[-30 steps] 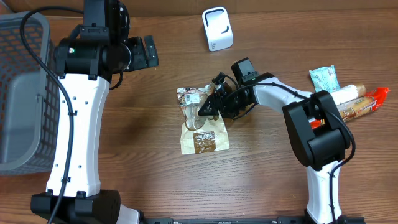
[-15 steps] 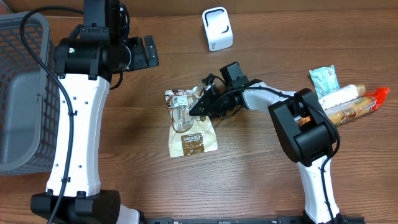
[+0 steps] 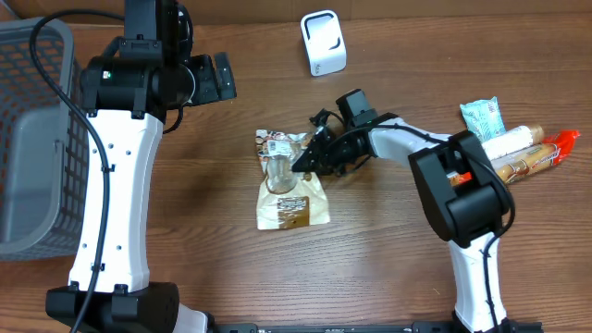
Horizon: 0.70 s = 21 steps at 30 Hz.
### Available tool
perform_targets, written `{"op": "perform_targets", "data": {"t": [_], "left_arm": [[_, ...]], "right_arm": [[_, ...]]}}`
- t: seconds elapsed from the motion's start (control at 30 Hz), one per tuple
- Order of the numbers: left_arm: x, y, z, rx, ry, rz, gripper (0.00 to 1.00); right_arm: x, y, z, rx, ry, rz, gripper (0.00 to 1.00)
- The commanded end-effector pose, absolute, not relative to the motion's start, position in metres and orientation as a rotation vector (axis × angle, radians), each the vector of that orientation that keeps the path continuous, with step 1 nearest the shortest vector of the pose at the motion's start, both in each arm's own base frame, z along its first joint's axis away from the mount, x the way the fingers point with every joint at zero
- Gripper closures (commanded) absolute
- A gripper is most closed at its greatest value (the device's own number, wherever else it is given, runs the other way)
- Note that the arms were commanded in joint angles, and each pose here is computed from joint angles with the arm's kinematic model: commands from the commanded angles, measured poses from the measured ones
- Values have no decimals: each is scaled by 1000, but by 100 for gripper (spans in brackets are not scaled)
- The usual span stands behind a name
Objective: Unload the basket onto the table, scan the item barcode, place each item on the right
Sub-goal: 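Grasp the snack bag top with the right gripper and stand it up, then lift the snack bag with the right gripper toward the white scanner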
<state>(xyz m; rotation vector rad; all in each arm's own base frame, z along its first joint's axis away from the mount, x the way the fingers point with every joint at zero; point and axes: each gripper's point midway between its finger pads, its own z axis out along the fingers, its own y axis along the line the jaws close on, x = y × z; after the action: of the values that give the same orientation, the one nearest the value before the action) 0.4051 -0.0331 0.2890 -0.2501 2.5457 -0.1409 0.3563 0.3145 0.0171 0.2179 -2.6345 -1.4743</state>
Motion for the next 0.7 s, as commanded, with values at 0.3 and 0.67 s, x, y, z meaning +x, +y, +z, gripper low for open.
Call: {"op": "perform_targets", "data": {"t": [0.3, 0.67], "left_arm": [[404, -33, 289, -224, 2546, -120, 0], [404, -33, 289, -224, 2546, -120, 0]], "right_arm": [[366, 265, 195, 677, -2966, -1676, 96], [345, 229, 279, 718, -3119, -1756, 96]]}}
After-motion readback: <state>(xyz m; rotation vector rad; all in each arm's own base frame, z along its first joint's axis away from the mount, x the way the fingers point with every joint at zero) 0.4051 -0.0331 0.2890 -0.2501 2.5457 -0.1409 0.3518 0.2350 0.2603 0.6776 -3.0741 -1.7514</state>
